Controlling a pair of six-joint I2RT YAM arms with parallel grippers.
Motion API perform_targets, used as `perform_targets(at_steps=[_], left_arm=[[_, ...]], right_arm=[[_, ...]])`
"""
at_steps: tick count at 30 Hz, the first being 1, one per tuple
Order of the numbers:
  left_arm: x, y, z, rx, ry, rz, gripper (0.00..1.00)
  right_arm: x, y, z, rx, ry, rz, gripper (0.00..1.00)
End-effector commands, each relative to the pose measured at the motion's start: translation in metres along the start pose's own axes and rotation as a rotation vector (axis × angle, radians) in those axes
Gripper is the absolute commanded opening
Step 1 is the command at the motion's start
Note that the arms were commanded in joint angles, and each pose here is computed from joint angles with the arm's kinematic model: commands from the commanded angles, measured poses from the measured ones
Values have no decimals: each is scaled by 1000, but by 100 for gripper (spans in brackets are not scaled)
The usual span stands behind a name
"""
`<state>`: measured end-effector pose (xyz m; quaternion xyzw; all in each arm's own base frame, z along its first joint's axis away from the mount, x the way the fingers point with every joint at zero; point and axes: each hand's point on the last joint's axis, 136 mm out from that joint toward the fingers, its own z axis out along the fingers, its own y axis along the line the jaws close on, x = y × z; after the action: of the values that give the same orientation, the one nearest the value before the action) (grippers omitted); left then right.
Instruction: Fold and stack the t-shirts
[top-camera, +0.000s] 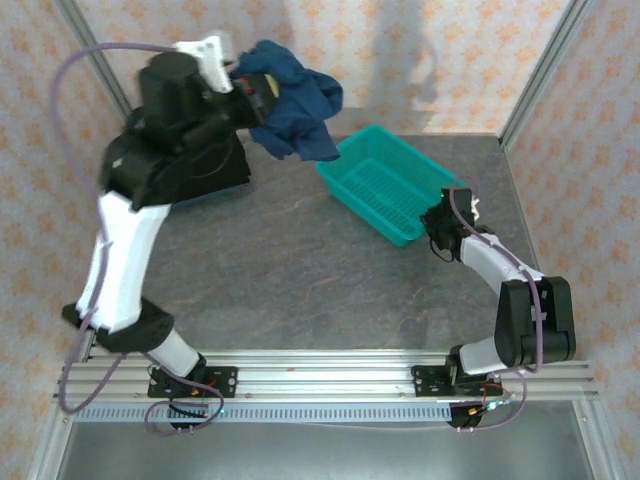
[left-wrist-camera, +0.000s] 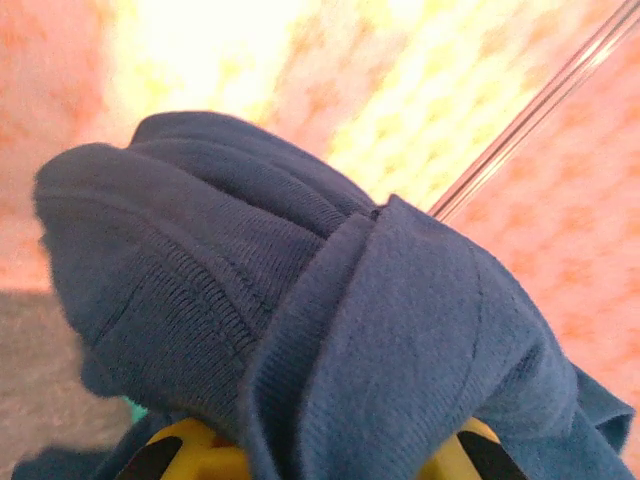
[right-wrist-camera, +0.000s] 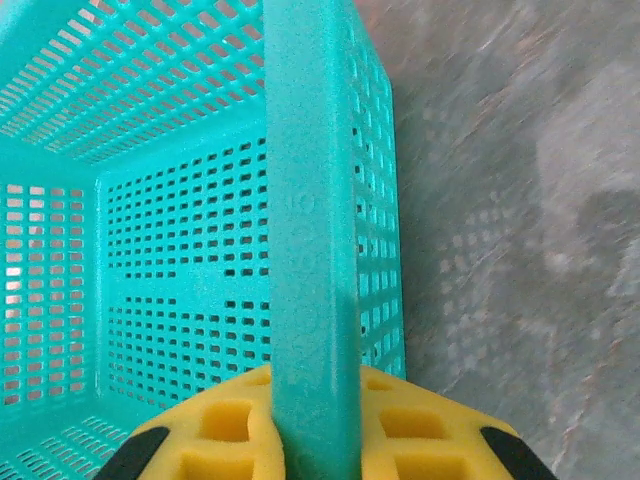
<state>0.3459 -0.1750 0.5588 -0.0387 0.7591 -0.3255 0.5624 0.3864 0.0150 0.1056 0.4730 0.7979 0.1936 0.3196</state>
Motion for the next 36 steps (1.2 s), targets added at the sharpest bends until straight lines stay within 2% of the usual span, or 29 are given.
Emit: perform_targets(at_steps=[1, 6, 11, 12, 13, 14, 16, 17, 19, 23, 24, 26, 27, 29, 31, 32, 36], left_arm=[[76, 42, 52, -115, 250, -6, 0], [150, 62, 87, -104, 399, -40, 0], [245, 87, 136, -127, 569, -76, 0], [263, 96, 145, -139, 600, -91, 14], [279, 99, 155, -130, 632, -99, 35], [289, 102, 159, -131, 658, -108, 47], [301, 107, 164, -155, 694, -126, 61], [300, 108, 163, -161, 695, -121, 76], [289, 114, 154, -209, 673, -82, 98], [265, 137, 128, -326, 653, -41, 100], [260, 144, 120, -348, 645, -50, 100], [251, 158, 103, -381, 620, -71, 100], [249, 167, 94, -400, 604, -81, 100], [248, 183, 74, -432, 583, -97, 100], [251, 199, 55, -466, 570, -97, 100], [255, 208, 44, -496, 565, -97, 100], [279, 245, 13, -608, 597, -147, 100]], right_arm=[[-40, -34, 0, 130, -173, 156, 0], [-82, -55, -1, 172, -333, 324, 0], [-117, -55, 16, 177, -386, 396, 0], [-123, -53, 20, 178, -391, 400, 0], [-128, -53, 26, 183, -391, 407, 0], [-132, -51, 32, 180, -386, 409, 0], [-139, -47, 45, 195, -363, 401, 0], [-141, -46, 50, 202, -356, 395, 0], [-144, -45, 63, 206, -342, 390, 0], [-146, -46, 80, 216, -321, 386, 3], [-145, -47, 82, 219, -318, 387, 8], [-145, -44, 85, 203, -300, 394, 28], [-144, -40, 86, 184, -283, 397, 41], [-139, -27, 84, 121, -238, 401, 58], [-133, -5, 77, 34, -176, 386, 68], [-127, 4, 72, -2, -140, 368, 82], [-100, 19, 35, -54, -34, 279, 95]])
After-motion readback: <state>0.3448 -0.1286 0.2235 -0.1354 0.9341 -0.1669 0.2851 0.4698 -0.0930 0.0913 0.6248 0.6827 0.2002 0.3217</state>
